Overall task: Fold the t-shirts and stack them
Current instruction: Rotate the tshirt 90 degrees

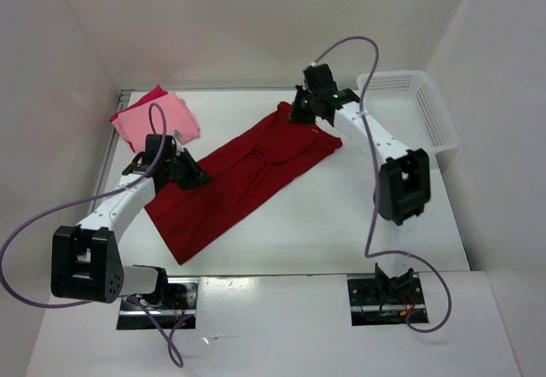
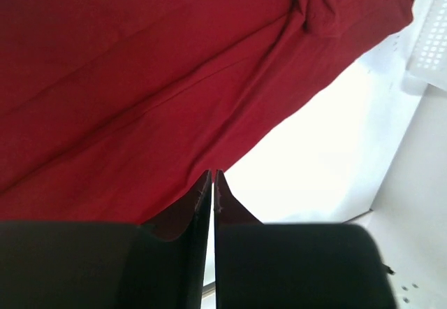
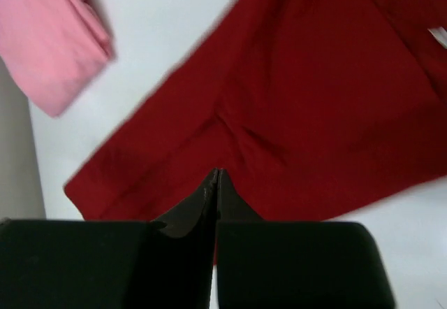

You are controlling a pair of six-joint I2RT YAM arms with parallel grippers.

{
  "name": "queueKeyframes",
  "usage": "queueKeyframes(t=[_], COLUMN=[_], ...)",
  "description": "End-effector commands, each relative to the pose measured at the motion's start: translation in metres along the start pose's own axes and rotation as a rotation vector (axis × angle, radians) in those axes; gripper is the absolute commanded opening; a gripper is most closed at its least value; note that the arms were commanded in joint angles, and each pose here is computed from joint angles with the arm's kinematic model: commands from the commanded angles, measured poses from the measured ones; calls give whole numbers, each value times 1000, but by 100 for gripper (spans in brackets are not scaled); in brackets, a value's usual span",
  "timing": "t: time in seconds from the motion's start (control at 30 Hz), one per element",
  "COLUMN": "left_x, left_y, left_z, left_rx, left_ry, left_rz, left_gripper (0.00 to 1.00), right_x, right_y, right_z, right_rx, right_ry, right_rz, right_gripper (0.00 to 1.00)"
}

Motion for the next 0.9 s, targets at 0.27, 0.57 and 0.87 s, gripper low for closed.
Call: queueKeyframes(t=[0.27,0.57,0.87], left_x=[5,9,18], left_y=[-3,-2,13], left_z=[-13,-16,-25], left_rx=[85,100,158], left_ry=[25,42,23], left_rz=[18,49,104], left_gripper=[8,12,25], right_x=[18,68,101], right_y=[91,99,-29], right_z=[-118,-147,-106], right_rx=[122,166,72], right_ry=[244,289,125], right_rz=[136,201,44], right_gripper=[0,1,9])
Point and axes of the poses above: each gripper's point midway between its finger pads, its own x axis out along the fingers, its own z axis along the line the jaws close on, y = z × x, the point moved 9 cm from there along -x, back along the fingers, and after that the axes turned 12 degrees about -x, right-handed, at the moved point
